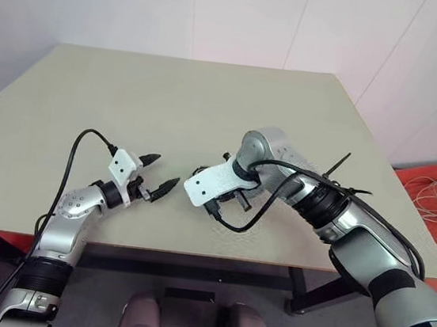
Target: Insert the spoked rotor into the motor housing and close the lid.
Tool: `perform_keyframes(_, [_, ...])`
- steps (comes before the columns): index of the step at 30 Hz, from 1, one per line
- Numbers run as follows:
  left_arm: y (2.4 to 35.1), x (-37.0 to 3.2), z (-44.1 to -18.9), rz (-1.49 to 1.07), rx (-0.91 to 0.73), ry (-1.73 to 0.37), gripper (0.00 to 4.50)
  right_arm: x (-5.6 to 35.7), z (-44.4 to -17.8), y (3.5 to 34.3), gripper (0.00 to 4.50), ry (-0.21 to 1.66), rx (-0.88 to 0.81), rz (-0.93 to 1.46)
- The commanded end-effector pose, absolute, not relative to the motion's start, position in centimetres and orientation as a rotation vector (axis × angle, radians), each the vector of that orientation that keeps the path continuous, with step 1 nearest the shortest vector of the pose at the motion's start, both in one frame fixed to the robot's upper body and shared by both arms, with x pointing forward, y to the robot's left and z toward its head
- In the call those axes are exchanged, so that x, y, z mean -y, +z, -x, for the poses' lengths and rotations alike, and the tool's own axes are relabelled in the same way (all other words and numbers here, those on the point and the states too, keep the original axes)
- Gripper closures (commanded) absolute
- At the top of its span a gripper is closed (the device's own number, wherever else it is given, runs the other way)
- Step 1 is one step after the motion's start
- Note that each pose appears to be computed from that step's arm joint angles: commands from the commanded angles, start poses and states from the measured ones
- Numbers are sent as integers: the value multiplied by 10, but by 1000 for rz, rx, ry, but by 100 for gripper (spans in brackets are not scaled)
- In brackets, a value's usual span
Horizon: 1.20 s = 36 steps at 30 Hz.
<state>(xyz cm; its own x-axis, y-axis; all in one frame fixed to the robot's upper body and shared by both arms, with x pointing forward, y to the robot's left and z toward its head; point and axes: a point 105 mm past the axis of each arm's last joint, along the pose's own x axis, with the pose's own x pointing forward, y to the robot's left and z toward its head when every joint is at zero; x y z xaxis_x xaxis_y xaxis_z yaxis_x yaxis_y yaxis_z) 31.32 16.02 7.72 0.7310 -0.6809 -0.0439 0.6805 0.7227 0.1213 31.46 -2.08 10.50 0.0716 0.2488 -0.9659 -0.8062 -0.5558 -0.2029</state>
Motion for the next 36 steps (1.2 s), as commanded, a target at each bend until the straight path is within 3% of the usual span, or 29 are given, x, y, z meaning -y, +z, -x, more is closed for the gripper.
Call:
perform_keyframes(1, [89,-160,-315,-159,50,-754,0,14,-319,120,448,1588,-559,1546])
perform_keyframes(10, [87,-159,-315,-155,43,-755,0,1,-310,132,448,1624,-496,1525])
perform_keyframes(21, [86,-155,-317,-152,44,-764,0,-4,-306,142,84,1633,-451,1537])
perform_keyframes(23, [86,-156,-317,-152,43,-762,0,-12,-301,155,18,1661,-417,1462])
perform_keyframes(25, [86,-156,-318,-153,43,-761,0,-18,-298,166,6,1682,-394,1407])
perform_keyframes(27, [86,-156,-318,-153,43,-760,0,-31,-300,197,6,1686,-323,1264])
perform_keyframes(31, [88,-156,-319,-154,48,-758,0,-32,-340,274,6,1485,-144,1038])
perform_keyframes(36, [88,-162,-316,-154,47,-749,0,16,-386,313,6,1211,-46,823])
